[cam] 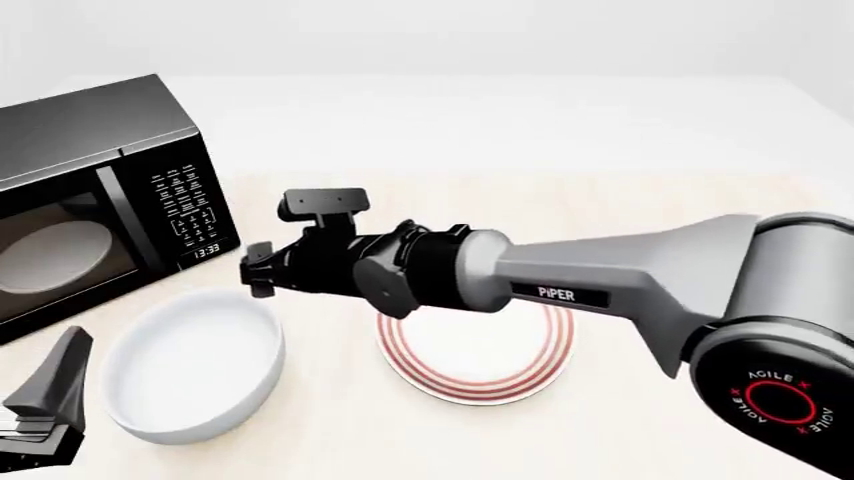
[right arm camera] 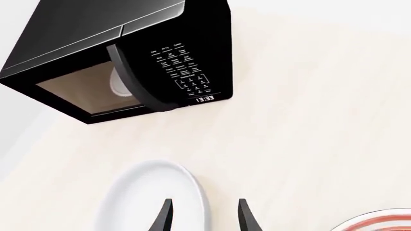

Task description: Put the white bowl to the right of the plate.

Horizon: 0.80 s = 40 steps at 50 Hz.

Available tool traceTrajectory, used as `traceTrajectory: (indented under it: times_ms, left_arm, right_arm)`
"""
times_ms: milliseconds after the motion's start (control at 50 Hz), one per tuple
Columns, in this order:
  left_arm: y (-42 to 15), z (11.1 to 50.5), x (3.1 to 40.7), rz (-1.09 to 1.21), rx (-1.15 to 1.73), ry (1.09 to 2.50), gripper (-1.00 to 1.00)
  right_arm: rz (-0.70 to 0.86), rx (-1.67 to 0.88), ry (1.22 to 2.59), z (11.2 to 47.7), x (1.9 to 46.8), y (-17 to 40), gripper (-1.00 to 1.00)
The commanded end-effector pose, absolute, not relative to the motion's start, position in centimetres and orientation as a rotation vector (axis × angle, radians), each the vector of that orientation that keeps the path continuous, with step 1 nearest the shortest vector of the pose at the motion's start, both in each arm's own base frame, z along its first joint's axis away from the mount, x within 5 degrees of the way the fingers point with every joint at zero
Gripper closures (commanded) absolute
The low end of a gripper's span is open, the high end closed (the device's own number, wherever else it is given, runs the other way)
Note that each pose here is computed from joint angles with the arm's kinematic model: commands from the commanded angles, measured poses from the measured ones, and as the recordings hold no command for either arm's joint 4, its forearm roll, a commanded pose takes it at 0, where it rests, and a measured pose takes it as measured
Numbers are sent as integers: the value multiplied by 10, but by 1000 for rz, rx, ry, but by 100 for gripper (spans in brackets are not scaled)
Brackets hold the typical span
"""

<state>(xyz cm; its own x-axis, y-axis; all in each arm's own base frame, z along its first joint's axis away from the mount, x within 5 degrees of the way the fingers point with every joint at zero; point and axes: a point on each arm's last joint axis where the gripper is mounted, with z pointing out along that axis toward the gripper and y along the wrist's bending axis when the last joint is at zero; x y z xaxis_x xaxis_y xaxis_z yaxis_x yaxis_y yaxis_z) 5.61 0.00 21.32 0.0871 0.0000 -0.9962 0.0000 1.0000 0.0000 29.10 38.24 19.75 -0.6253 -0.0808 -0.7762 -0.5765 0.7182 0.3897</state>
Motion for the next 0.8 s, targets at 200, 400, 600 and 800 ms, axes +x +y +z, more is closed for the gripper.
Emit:
traceTrajectory:
  times_ms: [200,400,600,800]
  left_arm:
    - [0,213,56,0,0,1484,-100]
    - [0,213,56,0,0,1484,-100]
    - [0,213,56,0,0,1484,-100]
    - [0,213,56,0,0,1484,-100]
  right_arm:
    - [838,-442,2170,169,294,383,-100]
    - [843,-431,2182,161,296,387,-100]
    - [855,-412,2204,150,293,391,-100]
    - [864,-414,2230,141,286,397,-100]
